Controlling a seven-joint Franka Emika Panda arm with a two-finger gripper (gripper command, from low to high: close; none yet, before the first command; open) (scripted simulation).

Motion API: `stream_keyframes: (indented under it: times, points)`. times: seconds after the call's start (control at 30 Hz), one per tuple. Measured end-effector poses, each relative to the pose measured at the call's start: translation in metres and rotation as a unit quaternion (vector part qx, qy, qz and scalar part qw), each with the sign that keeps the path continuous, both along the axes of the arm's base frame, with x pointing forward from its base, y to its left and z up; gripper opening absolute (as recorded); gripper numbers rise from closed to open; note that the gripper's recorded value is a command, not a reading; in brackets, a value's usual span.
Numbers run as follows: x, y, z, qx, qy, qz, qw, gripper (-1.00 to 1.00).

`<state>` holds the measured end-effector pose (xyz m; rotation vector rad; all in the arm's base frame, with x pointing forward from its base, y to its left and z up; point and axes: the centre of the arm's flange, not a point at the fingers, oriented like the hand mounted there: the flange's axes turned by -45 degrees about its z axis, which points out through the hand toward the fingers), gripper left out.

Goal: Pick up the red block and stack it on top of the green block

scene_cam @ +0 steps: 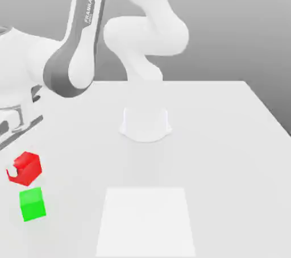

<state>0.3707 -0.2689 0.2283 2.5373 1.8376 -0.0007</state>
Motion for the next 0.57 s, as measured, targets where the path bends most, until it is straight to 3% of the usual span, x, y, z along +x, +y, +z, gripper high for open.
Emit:
stream_keyframes:
  times: [0.17, 0.2, 0.57]
  points:
    - [-0.001, 0.0, -0.036, 0.002, 0.002, 0.0, 1.0, -1.0]
    - [-0.002, 0.0, -0.043, 0.003, 0.002, -0.001, 1.0, 1.0]
    - [0.0, 0.0, -0.018, -0.001, -0.001, 0.001, 1.0, 1.0]
